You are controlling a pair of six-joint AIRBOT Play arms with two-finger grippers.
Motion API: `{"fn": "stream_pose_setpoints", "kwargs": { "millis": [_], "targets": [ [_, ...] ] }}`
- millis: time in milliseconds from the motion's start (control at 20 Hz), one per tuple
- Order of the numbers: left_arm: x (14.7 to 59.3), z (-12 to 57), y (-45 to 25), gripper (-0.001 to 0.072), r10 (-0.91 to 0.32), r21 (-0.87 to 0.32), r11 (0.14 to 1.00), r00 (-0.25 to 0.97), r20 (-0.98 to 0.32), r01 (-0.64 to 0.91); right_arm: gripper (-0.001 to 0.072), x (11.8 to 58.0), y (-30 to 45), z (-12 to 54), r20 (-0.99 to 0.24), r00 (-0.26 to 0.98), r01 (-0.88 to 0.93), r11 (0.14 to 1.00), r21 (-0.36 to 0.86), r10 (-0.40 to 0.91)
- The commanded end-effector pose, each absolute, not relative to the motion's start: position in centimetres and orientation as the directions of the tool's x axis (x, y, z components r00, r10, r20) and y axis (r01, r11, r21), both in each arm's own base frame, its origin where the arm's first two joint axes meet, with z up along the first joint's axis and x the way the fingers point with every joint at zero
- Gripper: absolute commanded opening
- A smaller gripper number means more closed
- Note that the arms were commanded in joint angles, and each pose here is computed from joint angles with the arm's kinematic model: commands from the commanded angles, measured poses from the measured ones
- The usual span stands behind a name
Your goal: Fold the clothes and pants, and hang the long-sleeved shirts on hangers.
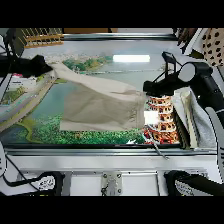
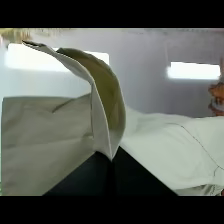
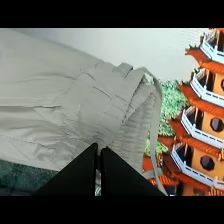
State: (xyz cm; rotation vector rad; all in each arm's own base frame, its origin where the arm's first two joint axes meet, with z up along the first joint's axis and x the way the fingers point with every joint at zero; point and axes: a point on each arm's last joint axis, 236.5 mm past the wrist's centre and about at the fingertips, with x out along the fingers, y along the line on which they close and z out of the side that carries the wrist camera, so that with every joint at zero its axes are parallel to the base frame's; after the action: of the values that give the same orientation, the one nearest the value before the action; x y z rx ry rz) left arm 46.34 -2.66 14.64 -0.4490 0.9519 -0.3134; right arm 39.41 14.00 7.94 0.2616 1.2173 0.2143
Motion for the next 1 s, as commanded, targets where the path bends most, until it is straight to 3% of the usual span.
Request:
{"fn": "stream_pose_setpoints", "kwargs": {
  "millis": [0, 400, 950],
  "targets": [
    [40.0, 7.6, -1.2, 0.0002, -0.371, -0.43, 0.902, 0.461, -0.806, -0.026, 0.0013, 35.2, 14.0, 3.9, -0.939, 0.235, -0.059, 0.968, 0.242, 0.249],
    [30.2, -8.2, -1.6, 0.0003, -0.313, -0.38, 0.908, 0.321, -0.894, -0.174, 0.0014, 29.3, 14.1, -6.6, -0.969, 0.082, -0.006, 0.973, 0.232, 0.232],
    [28.6, -12.1, -1.7, 0.0003, -0.328, -0.376, 0.899, 0.222, -0.918, -0.226, 0.0027, 27.2, 15.2, -10.0, -0.967, 0.067, -0.001, 0.969, 0.246, 0.246]
  ]
}}
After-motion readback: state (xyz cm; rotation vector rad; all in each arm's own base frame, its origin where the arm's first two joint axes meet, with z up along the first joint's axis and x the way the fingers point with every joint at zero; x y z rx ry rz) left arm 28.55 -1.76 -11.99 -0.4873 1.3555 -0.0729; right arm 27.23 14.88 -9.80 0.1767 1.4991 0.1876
